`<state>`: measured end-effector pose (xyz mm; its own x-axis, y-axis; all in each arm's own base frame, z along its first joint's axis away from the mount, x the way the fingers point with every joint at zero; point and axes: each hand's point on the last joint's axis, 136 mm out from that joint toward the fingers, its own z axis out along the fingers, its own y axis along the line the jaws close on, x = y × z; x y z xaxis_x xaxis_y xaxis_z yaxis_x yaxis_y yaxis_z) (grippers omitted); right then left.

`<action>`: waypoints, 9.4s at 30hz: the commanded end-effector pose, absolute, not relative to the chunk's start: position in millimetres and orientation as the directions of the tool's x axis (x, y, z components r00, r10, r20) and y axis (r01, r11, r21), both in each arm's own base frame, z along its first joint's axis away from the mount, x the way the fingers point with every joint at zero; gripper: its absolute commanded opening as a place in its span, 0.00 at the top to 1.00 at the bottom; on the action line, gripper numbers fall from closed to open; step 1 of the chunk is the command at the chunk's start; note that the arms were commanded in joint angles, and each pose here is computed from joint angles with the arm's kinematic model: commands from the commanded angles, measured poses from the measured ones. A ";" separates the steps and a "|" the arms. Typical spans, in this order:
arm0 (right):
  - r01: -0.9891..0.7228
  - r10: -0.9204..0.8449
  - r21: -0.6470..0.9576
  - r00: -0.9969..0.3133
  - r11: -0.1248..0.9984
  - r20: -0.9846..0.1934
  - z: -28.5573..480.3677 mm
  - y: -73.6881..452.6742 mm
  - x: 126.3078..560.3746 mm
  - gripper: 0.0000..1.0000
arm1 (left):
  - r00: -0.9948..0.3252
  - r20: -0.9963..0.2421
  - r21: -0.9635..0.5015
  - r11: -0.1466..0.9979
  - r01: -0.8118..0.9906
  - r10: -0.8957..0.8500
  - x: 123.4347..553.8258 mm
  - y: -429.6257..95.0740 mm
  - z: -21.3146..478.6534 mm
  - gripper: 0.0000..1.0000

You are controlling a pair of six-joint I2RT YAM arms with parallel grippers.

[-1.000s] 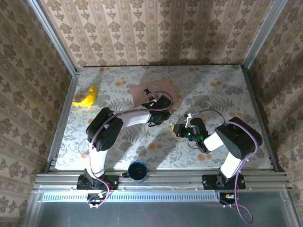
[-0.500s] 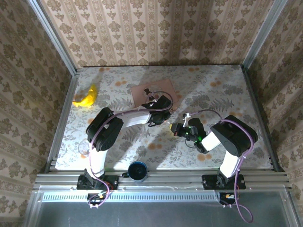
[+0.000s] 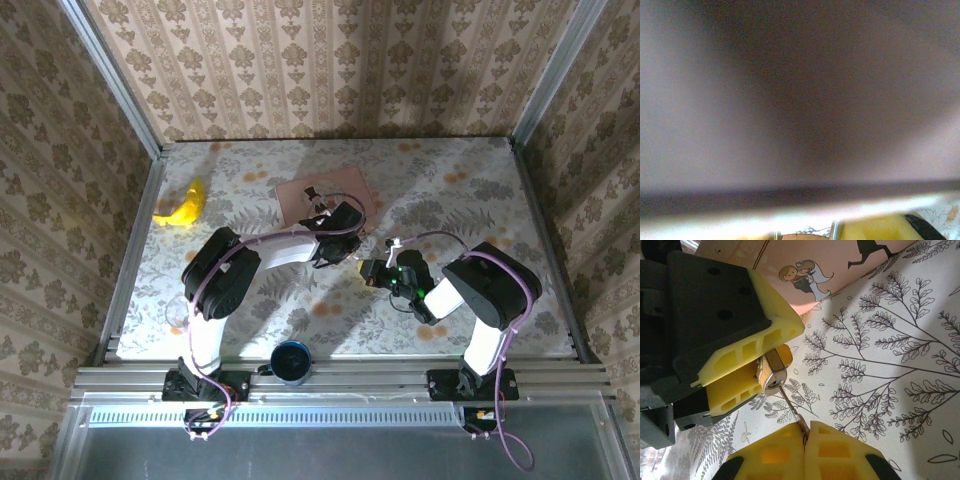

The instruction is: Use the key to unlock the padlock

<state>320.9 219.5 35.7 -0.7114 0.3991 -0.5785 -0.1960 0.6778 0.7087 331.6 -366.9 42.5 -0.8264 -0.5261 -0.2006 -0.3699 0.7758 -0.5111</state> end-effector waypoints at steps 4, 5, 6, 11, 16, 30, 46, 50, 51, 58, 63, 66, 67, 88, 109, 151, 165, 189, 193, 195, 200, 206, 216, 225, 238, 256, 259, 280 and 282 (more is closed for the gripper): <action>-0.222 0.418 0.709 -0.677 0.669 -0.606 46.6 225.3 331.0 1.00 | -0.820 -0.089 -0.538 0.720 -0.439 -0.566 322.0 -378.4 32.8 1.00; -0.223 0.417 0.709 -0.677 0.669 -0.606 46.8 226.0 330.9 1.00 | -0.820 -0.087 -0.536 0.720 -0.441 -0.566 321.6 -378.0 31.6 1.00; -0.226 0.417 0.710 -0.676 0.667 -0.607 47.6 226.4 331.3 1.00 | -0.820 -0.086 -0.536 0.720 -0.441 -0.566 321.4 -377.9 31.5 1.00; -0.235 0.418 0.711 -0.672 0.663 -0.612 50.6 228.7 332.7 1.00 | -0.818 -0.082 -0.534 0.718 -0.447 -0.570 321.2 -377.5 29.7 1.00; -0.231 0.421 0.711 -0.671 0.664 -0.611 51.1 229.2 335.0 1.00 | -0.819 -0.081 -0.540 0.716 -0.443 -0.568 321.5 -379.3 31.6 1.00; -0.178 0.505 0.741 -0.628 0.648 -0.592 53.7 223.9 347.6 1.00 | -0.819 -0.039 -0.529 0.707 -0.469 -0.572 313.9 -383.7 28.6 1.00; -0.250 0.490 0.756 -0.631 0.605 -0.601 63.3 237.5 345.7 1.00 | -0.831 0.010 -0.543 0.695 -0.471 -0.556 308.6 -397.0 25.7 1.00; -0.255 0.495 0.763 -0.632 0.594 -0.596 66.2 241.8 347.3 1.00 | -0.835 0.021 -0.545 0.693 -0.471 -0.550 306.4 -401.0 24.6 1.00; -0.254 0.498 0.766 -0.632 0.591 -0.594 67.1 242.3 347.7 1.00 | -0.836 0.024 -0.545 0.694 -0.471 -0.549 305.6 -401.9 24.2 1.00; -0.224 0.535 0.801 -0.642 0.555 -0.550 71.2 244.6 350.0 1.00 | -0.840 0.029 -0.543 0.696 -0.469 -0.543 302.0 -404.8 22.5 1.00; -0.222 0.550 0.821 -0.648 0.525 -0.527 77.3 247.9 349.5 1.00 | -0.839 0.030 -0.542 0.697 -0.470 -0.543 301.6 -405.3 21.3 1.00; -0.239 0.543 0.823 -0.652 0.516 -0.530 83.2 250.5 348.4 1.00 | -0.840 0.031 -0.541 0.698 -0.469 -0.541 300.5 -404.7 20.4 1.00; -0.242 0.541 0.823 -0.653 0.513 -0.530 84.7 251.2 348.7 1.00 | -0.840 0.032 -0.540 0.698 -0.470 -0.541 300.0 -404.5 19.9 1.00; -0.304 0.423 0.779 -0.703 0.549 -0.573 90.1 237.6 351.8 1.00 | -0.856 0.012 -0.546 0.714 -0.439 -0.517 295.8 -400.0 24.8 1.00; -0.383 0.306 0.795 -0.774 0.470 -0.554 93.1 237.4 355.6 1.00 | -0.866 0.001 -0.566 0.714 -0.412 -0.500 296.6 -400.8 31.9 1.00; -0.282 0.370 0.813 -0.781 0.509 -0.503 65.9 210.3 363.7 1.00 | -0.850 0.023 -0.597 0.675 -0.434 -0.526 299.0 -402.1 36.2 1.00; -0.239 0.401 0.816 -0.777 0.526 -0.486 55.2 202.4 364.4 1.00 | -0.846 0.024 -0.603 0.667 -0.437 -0.533 300.4 -402.6 38.7 1.00; -0.214 0.440 0.837 -0.770 0.504 -0.462 51.7 196.8 366.7 1.00 | -0.843 0.027 -0.604 0.663 -0.442 -0.538 298.9 -401.3 38.0 1.00; -0.217 0.442 0.837 -0.768 0.502 -0.464 52.6 196.7 366.8 1.00 | -0.842 0.028 -0.603 0.662 -0.444 -0.539 299.0 -401.1 37.5 1.00; -0.218 0.445 0.838 -0.766 0.500 -0.464 53.8 196.6 367.2 1.00 | -0.841 0.026 -0.604 0.662 -0.444 -0.540 299.0 -401.1 37.4 1.00; -0.223 0.448 0.841 -0.764 0.493 -0.465 56.7 196.9 367.7 1.00 | -0.841 0.027 -0.602 0.663 -0.445 -0.540 298.4 -400.9 36.9 1.00; -0.223 0.448 0.841 -0.763 0.493 -0.465 57.0 196.8 367.8 1.00 | -0.839 0.030 -0.600 0.661 -0.450 -0.544 298.1 -399.9 36.3 1.00; -0.235 0.453 0.844 -0.758 0.481 -0.469 58.1 195.4 368.8 1.00 | -0.837 0.040 -0.608 0.651 -0.454 -0.546 300.5 -401.7 38.7 1.00; -0.243 0.460 0.848 -0.753 0.470 -0.471 59.0 193.9 370.4 1.00 | -0.837 0.038 -0.605 0.654 -0.454 -0.545 299.9 -399.6 37.9 1.00; -0.328 0.414 0.843 -0.758 0.427 -0.504 80.5 204.0 376.3 1.00 | -0.850 0.049 -0.597 0.667 -0.447 -0.525 295.0 -401.7 34.9 1.00; -0.423 0.338 0.762 -0.713 0.491 -0.614 117.4 210.8 399.0 1.00 | -0.886 0.079 -0.592 0.693 -0.411 -0.458 280.3 -417.7 32.5 1.00; -0.407 0.363 0.779 -0.716 0.477 -0.596 118.6 211.6 405.5 1.00 | -0.885 0.077 -0.591 0.694 -0.412 -0.459 280.1 -416.5 32.3 1.00; -0.324 0.326 0.768 -0.764 0.552 -0.557 96.1 199.0 376.3 0.68 | -0.845 0.054 -0.606 0.655 -0.452 -0.533 296.5 -400.9 35.8 1.00; -0.320 0.319 0.764 -0.768 0.559 -0.555 94.9 198.8 375.0 0.67 | -0.840 0.053 -0.606 0.651 -0.457 -0.541 297.1 -398.8 35.5 1.00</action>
